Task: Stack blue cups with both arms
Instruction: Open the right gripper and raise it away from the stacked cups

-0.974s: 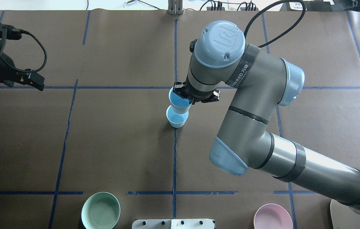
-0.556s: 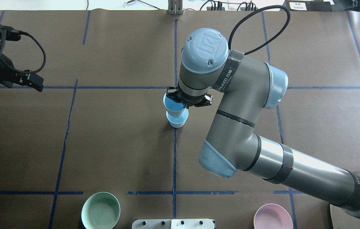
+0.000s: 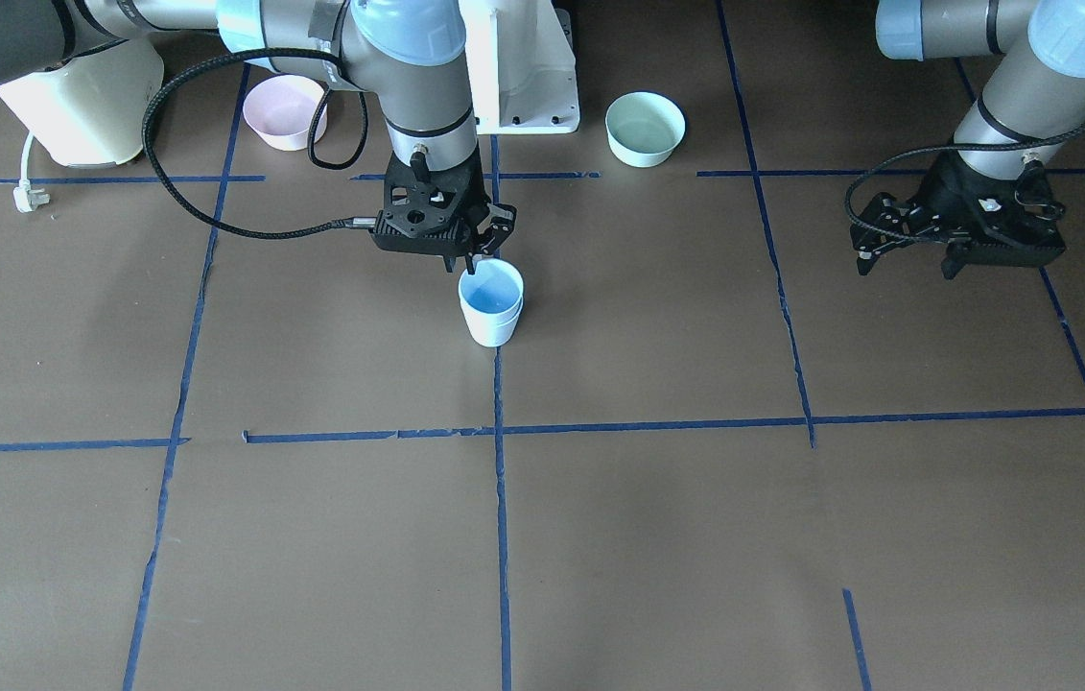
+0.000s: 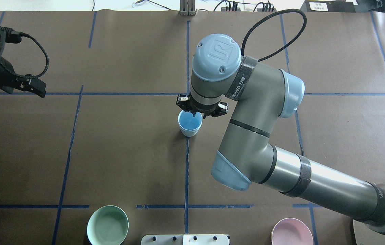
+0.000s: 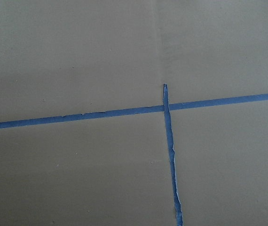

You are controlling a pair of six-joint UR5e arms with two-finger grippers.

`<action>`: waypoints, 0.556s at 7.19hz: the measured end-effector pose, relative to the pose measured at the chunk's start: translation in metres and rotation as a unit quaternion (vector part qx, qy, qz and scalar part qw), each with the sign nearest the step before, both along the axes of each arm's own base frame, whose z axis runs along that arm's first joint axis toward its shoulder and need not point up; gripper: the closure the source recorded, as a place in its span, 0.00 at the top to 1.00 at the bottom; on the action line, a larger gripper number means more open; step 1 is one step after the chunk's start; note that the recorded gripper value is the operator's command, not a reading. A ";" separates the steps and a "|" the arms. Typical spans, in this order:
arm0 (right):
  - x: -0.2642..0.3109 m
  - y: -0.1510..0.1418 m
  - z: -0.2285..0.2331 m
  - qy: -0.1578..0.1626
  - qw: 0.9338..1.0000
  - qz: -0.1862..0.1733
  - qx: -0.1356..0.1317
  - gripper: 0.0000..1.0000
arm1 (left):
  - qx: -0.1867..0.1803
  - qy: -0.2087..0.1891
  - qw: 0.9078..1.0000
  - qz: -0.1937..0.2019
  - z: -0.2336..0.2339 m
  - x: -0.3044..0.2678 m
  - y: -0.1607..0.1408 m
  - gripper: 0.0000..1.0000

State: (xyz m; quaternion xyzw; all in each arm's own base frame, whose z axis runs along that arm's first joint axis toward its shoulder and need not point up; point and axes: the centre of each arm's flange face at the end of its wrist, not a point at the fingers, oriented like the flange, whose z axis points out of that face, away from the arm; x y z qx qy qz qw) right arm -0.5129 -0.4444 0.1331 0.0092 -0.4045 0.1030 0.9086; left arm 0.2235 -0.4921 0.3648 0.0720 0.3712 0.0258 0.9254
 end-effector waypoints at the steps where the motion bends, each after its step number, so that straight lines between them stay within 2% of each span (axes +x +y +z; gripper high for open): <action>1: 0.000 0.000 0.000 0.000 1.000 -0.001 0.001 1.00 | 0.000 0.000 1.000 0.000 0.000 0.000 0.000 1.00; 4: 0.013 -0.003 0.006 -0.002 1.000 0.003 0.003 1.00 | 0.001 0.000 1.000 -0.004 0.001 -0.008 -0.004 1.00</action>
